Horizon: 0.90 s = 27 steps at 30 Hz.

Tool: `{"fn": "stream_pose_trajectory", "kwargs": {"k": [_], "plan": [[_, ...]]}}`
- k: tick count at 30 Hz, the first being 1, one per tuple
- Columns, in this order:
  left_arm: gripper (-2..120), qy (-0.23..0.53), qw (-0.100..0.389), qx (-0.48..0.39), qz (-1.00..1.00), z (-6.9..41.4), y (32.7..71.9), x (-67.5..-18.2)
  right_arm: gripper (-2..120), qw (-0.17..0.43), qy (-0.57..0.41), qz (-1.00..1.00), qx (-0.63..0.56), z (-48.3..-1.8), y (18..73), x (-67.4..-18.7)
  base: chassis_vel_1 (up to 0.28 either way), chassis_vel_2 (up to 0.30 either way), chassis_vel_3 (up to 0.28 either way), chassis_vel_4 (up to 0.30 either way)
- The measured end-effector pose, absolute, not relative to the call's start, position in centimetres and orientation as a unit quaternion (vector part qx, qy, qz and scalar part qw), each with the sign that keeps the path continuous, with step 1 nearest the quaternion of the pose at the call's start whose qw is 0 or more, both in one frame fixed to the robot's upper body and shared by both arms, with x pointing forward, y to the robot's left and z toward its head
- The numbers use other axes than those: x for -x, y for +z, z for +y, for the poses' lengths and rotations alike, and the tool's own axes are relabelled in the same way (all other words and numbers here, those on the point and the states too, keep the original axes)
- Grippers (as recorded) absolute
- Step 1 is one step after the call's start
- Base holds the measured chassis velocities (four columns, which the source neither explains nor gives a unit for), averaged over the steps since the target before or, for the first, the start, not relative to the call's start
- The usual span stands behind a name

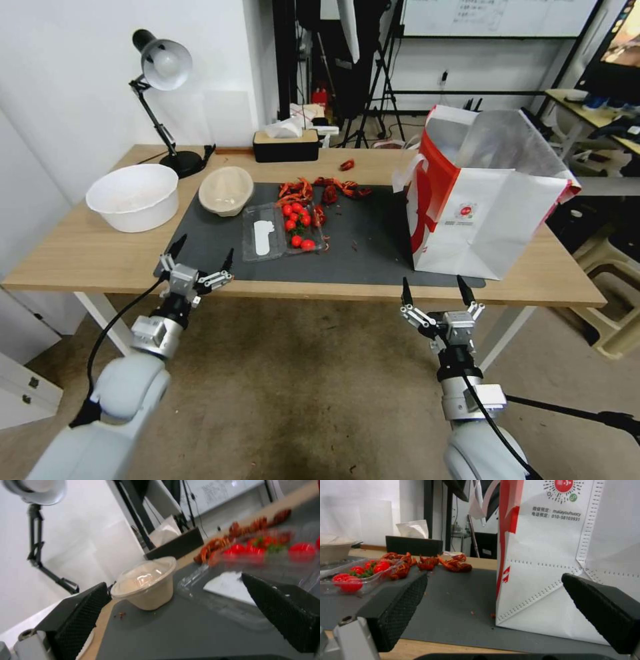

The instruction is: Pick up the trash from the table and place it into the takeout bag.

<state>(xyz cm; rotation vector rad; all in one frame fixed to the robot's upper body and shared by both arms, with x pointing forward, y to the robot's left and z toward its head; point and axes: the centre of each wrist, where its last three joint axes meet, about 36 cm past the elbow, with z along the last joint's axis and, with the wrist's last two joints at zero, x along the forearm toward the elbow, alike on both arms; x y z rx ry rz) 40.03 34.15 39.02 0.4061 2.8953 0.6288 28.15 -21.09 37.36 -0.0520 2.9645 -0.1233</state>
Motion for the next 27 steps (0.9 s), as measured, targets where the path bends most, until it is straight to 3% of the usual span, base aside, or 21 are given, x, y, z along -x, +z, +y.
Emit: {"fn": "stream_pose_trajectory", "kwargs": {"k": [10, 27], "plan": [[100, 0.316, 0.061, -0.17, 0.931, 38.2, 42.7, -47.1, 100, 0.086, -0.04, 0.995, 0.017, -20.9, 37.3, -28.2, 0.0, 0.0, 0.0, 0.0], [94, 0.414, 0.009, -0.219, 0.883, 41.4, 45.0, -52.3, 100, 0.087, -0.037, 0.995, 0.02, -20.3, 37.4, -28.5, 0.0, 0.0, 0.0, 0.0]]}}
